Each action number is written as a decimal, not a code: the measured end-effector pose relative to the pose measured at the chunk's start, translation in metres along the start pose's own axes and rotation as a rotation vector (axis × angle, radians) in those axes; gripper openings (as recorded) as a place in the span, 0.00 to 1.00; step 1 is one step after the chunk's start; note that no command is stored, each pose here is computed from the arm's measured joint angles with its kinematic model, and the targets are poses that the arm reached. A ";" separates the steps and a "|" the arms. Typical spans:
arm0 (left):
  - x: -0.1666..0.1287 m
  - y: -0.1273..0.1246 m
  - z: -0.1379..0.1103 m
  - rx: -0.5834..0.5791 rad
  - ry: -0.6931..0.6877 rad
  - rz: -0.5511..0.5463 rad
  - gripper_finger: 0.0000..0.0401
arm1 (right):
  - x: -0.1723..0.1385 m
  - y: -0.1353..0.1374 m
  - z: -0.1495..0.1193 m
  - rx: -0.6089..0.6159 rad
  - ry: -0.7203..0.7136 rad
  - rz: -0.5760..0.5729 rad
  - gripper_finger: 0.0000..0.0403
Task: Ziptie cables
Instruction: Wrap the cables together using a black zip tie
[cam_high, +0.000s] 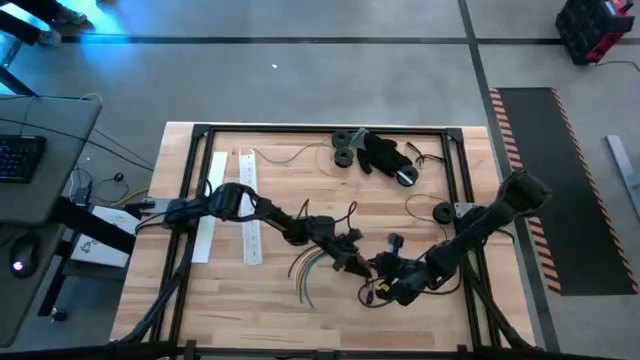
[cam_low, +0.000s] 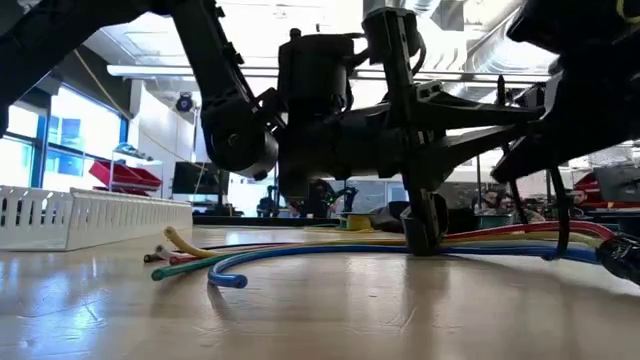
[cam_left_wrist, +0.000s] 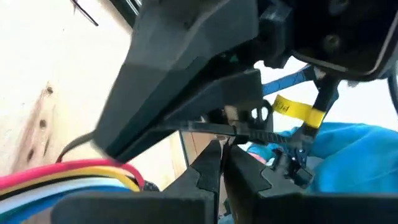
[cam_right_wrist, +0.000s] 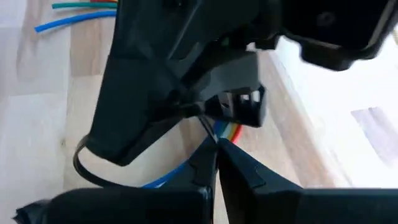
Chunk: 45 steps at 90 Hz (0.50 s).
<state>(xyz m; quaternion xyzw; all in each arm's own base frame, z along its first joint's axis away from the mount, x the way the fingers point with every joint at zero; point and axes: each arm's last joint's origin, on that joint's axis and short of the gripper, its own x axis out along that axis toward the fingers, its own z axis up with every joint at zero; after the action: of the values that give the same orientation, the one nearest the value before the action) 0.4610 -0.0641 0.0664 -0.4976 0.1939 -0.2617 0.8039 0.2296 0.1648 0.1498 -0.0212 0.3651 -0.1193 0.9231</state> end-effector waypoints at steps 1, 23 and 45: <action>0.000 0.000 0.000 0.000 0.000 0.000 0.00 | -0.001 0.000 0.000 -0.001 0.000 0.000 0.00; 0.000 0.003 -0.001 -0.006 0.014 0.032 0.00 | -0.003 0.003 0.000 -0.062 -0.002 0.030 0.00; 0.000 0.004 -0.001 -0.003 0.022 0.051 0.00 | -0.003 0.003 0.003 -0.122 -0.009 0.029 0.00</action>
<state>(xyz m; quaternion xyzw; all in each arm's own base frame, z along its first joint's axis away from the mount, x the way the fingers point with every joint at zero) 0.4611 -0.0629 0.0623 -0.4909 0.2158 -0.2461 0.8074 0.2301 0.1683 0.1533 -0.0724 0.3680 -0.0832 0.9233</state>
